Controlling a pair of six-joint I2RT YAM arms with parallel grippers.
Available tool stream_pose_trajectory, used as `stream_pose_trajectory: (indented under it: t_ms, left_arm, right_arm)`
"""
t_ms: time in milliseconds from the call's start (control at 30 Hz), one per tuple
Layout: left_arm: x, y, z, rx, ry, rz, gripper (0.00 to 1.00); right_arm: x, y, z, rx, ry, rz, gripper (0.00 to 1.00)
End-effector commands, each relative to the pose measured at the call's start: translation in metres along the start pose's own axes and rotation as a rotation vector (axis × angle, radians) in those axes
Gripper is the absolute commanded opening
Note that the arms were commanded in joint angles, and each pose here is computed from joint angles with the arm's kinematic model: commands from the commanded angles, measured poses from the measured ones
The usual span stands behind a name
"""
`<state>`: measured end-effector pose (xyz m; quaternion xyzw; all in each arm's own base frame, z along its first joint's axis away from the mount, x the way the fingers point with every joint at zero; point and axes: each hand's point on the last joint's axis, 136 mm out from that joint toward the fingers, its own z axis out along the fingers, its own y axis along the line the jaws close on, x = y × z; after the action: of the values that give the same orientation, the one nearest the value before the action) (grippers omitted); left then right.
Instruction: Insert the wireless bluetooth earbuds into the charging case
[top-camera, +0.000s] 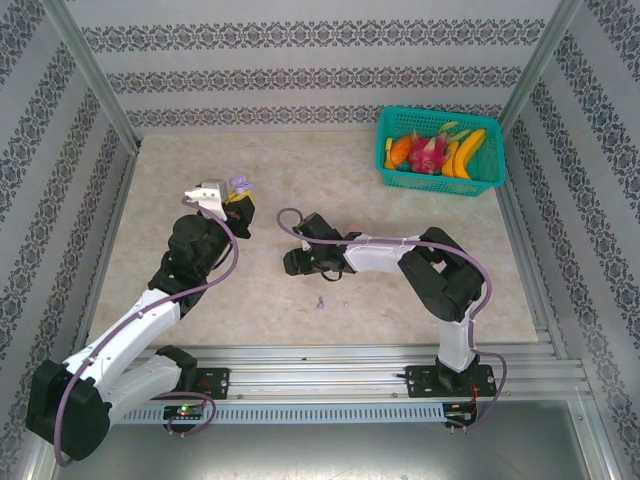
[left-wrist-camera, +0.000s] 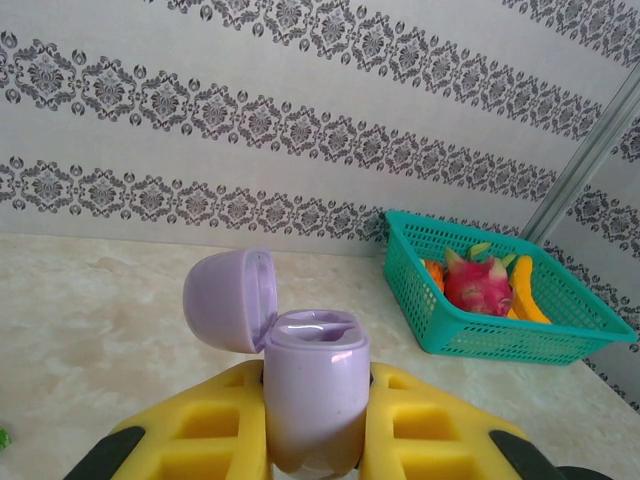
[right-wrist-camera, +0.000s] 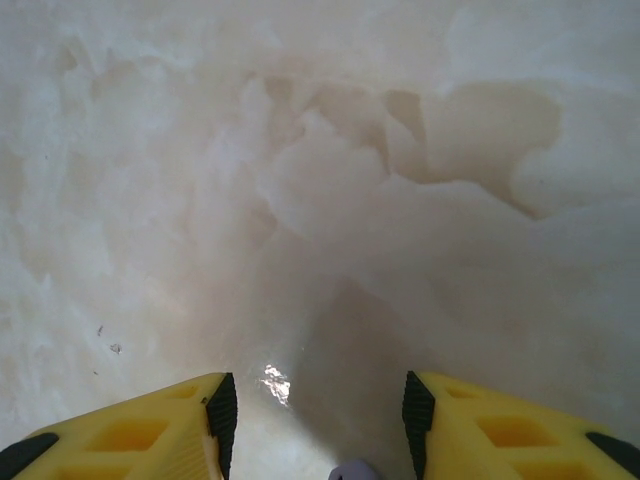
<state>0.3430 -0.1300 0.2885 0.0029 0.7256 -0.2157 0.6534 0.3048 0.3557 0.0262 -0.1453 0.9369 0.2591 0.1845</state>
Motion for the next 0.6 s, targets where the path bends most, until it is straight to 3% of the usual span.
stream_pose_trajectory:
  t_ms: [0, 433, 567]
  left_arm:
    - [-0.017, -0.003, 0.001, 0.012, -0.041, -0.005, 0.00]
    - [-0.017, -0.004, 0.002, 0.019, -0.045, 0.000, 0.00]
    - [-0.015, -0.003, 0.002, 0.015, -0.044, 0.005, 0.00]
  right_arm:
    - [0.015, 0.001, -0.008, 0.000, 0.035, 0.014, 0.49]
    - [0.046, 0.013, -0.028, -0.039, 0.074, 0.044, 0.46]
    - [0.039, 0.006, -0.045, 0.050, 0.006, 0.047, 0.49]
